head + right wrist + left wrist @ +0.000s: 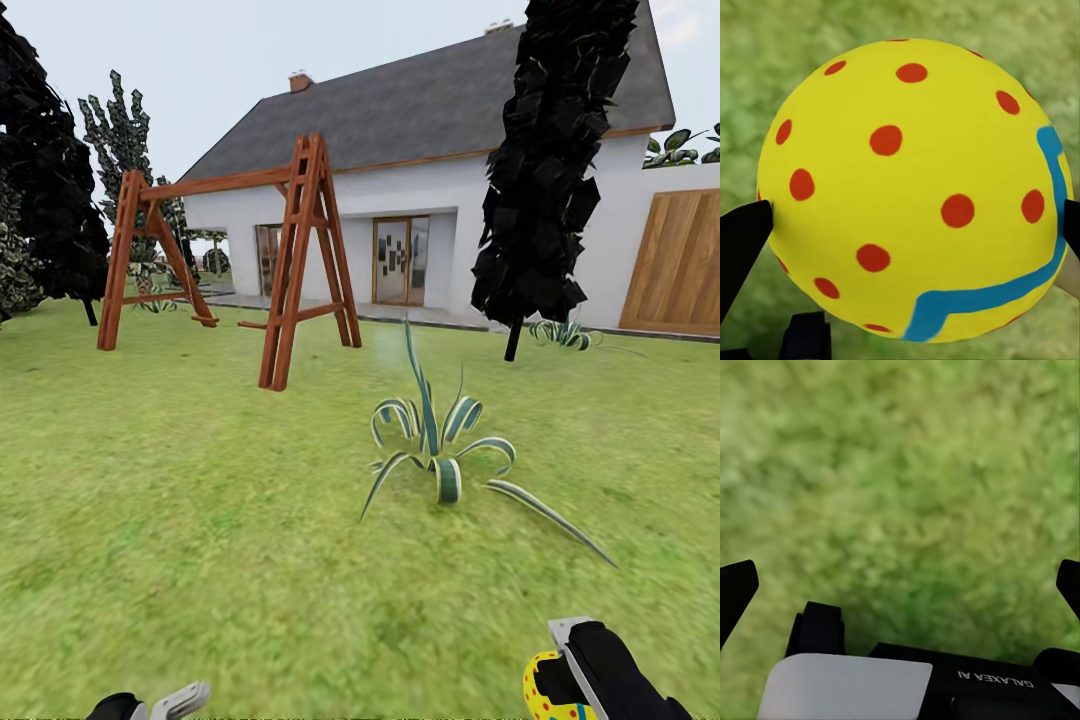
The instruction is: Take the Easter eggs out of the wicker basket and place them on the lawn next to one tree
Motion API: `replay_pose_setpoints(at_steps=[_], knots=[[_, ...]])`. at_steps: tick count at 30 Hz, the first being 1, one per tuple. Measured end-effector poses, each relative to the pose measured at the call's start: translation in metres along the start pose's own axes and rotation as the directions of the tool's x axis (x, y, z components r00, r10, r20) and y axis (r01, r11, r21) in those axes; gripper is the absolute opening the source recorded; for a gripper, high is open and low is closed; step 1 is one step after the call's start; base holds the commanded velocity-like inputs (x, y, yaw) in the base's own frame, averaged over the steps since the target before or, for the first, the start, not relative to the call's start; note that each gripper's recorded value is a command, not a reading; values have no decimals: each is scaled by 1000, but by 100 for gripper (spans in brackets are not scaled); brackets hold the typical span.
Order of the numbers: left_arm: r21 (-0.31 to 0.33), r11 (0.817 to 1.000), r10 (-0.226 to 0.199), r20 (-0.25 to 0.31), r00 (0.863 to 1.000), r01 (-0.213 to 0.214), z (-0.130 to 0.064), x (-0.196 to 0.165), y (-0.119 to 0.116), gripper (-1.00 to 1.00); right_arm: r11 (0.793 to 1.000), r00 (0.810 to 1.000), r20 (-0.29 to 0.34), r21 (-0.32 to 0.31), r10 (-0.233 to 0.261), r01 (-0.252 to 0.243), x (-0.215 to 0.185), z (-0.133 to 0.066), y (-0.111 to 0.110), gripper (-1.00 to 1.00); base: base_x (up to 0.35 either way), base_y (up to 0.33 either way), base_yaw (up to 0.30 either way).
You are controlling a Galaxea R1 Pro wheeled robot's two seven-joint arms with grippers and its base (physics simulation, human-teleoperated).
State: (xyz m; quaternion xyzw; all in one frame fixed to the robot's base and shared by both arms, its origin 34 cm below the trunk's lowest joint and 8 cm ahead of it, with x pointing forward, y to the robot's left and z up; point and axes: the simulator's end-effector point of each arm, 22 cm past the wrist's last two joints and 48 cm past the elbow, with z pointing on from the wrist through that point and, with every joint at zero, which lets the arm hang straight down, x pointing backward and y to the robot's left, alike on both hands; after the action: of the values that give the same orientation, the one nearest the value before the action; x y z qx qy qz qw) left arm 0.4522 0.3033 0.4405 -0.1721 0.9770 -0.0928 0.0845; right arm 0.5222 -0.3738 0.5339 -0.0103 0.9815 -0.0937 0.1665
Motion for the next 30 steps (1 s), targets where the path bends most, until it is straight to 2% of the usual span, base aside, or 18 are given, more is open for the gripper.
replay_pose_setpoints(at_steps=[30], knots=[[2, 1000, 2, 0, 1000, -2, 59, 20, 16, 100, 1000, 1000, 1, -1, 1, -1, 32, 54, 12, -100, 0, 0, 0]])
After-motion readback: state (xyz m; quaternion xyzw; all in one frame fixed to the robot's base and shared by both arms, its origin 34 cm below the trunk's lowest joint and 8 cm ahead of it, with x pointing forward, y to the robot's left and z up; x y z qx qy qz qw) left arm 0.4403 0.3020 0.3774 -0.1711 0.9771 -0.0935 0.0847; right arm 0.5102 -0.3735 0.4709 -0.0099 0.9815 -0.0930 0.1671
